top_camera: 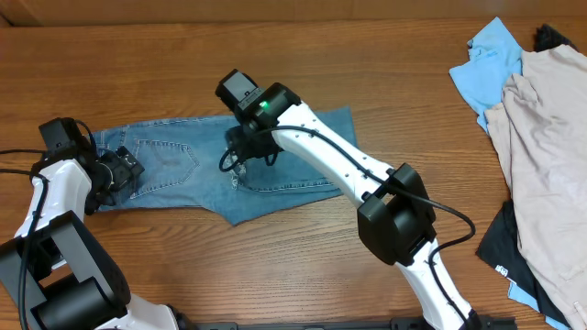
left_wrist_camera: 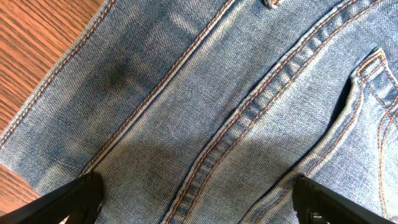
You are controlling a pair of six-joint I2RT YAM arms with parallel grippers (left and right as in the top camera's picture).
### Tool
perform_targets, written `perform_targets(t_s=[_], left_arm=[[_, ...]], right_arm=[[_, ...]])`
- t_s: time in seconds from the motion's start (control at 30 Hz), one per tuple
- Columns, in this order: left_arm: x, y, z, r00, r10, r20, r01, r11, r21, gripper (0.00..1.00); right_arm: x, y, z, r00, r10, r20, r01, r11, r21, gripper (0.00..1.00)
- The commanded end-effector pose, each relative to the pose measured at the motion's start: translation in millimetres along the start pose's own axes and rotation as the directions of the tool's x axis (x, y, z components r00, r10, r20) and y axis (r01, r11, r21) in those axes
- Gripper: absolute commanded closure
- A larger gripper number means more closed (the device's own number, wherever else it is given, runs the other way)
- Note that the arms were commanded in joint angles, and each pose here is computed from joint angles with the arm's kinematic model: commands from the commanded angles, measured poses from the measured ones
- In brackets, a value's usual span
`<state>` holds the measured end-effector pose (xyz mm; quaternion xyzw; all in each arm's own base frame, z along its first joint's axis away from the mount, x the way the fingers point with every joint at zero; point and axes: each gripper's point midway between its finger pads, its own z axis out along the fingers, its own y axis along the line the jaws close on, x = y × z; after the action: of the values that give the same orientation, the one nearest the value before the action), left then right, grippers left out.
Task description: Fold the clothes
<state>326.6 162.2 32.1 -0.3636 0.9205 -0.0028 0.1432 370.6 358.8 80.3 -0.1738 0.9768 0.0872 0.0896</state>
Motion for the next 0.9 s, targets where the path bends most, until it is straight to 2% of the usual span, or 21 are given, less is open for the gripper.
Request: perform_targets(t_s=[0.0, 0.13, 0.27, 0.53, 0.7, 0.77, 0.87], left_arm=[[5.3, -19.0, -7.8, 1.000, 0.023, -0.018, -0.022, 0.997, 0.075, 0.00], [-12.9, -19.9, -35.6, 0.996, 0.033, 0.084, -0.039, 0.997, 0.071, 0.00], [-40.7, 1.1, -50.7, 0.975, 0.038, 0.219, -0.028, 0.998, -0.049, 0.00], [-71.3, 25.5, -45.3, 0.952, -0.011, 0.305, 0.028, 0.998, -0.052, 0.00], [-78.9, 40.5, -22.4, 0.956, -0.036, 0.292, 0.047, 0.998, -0.031, 0.00], [-79.2, 43.4, -10.1, 0.961, -0.050, 0.274, 0.052, 0.999, 0.000, 0.00], [-77.5, 29.1, 8.5, 0.970, -0.041, 0.239, 0.014, 0.993, 0.113, 0.00]], right_arm=[[-13.2, -56.9, -26.8, 0.997, 0.050, 0.053, -0.057, 0.986, 0.155, 0.31], [-20.2, -111.6, -75.2, 0.986, 0.107, 0.130, -0.140, 0.950, 0.280, 0.27], [-19.2, -160.7, -128.2, 0.959, 0.205, 0.196, -0.256, 0.924, 0.284, 0.24], [-1.2, -197.0, -135.0, 0.941, 0.314, 0.128, -0.337, 0.906, 0.257, 0.25], [-1.1, -198.9, -135.2, 0.939, 0.319, 0.127, -0.342, 0.905, 0.255, 0.25], [-1.3, -198.8, -135.2, 0.939, 0.319, 0.128, -0.342, 0.905, 0.255, 0.25], [-1.8, -198.8, -135.2, 0.939, 0.318, 0.130, -0.342, 0.905, 0.254, 0.25]])
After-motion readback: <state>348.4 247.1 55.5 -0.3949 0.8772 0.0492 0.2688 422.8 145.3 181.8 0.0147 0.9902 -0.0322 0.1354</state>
